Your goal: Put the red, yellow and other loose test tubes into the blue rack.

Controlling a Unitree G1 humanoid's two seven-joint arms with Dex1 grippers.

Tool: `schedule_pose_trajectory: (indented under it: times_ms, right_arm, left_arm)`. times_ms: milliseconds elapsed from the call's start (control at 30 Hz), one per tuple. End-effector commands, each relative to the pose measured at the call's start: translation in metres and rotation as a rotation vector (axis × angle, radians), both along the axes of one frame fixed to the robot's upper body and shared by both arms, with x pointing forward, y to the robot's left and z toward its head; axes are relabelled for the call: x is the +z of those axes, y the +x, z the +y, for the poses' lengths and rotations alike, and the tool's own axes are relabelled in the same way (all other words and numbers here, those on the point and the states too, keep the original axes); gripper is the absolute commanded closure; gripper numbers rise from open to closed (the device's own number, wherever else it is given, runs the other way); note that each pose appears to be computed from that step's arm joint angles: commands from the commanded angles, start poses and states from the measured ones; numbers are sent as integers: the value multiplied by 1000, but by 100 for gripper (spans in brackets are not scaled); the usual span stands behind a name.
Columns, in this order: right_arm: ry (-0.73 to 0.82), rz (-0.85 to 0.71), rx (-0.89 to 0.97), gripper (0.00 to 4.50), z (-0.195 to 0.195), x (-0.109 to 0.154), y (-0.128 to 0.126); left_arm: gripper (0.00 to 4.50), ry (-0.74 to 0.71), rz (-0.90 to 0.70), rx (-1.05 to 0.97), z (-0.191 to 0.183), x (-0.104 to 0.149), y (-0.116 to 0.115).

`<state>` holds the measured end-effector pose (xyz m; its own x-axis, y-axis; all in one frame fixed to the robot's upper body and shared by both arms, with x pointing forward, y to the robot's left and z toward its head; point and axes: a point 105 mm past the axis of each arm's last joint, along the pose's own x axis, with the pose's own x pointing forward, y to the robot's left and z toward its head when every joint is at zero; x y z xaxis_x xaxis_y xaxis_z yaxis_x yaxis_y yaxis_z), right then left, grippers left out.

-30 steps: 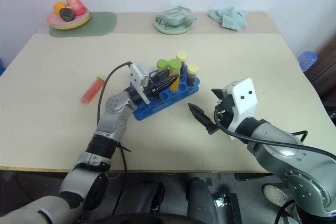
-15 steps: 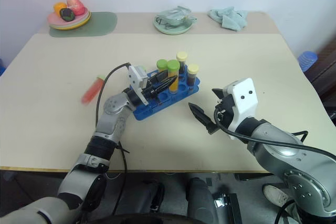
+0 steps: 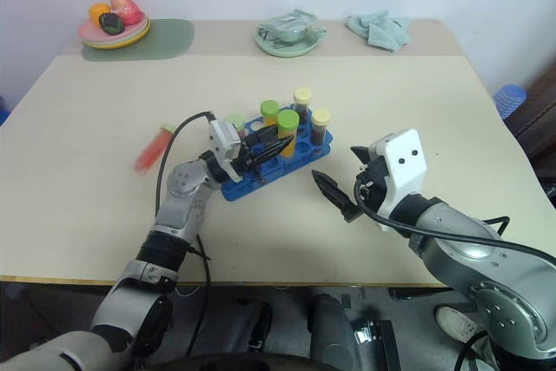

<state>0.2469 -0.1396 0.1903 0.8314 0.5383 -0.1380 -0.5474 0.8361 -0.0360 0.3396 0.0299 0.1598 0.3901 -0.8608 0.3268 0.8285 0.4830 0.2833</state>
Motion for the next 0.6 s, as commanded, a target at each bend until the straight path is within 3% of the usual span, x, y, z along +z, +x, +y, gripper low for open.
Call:
schedule_pose_trajectory:
  times_ms: [33, 267, 600]
  right_arm:
    - [3, -58, 26, 0, 6, 12, -4]
    - [0, -53, 28, 0, 5, 11, -4]
    - [-2, -49, 31, 0, 5, 10, -5]
  left_arm:
    - [381, -11, -111, -48, -5, 16, -9]
    - [381, -26, -154, -59, -6, 21, -12]
    - [381, -67, -30, 46, -7, 21, 6]
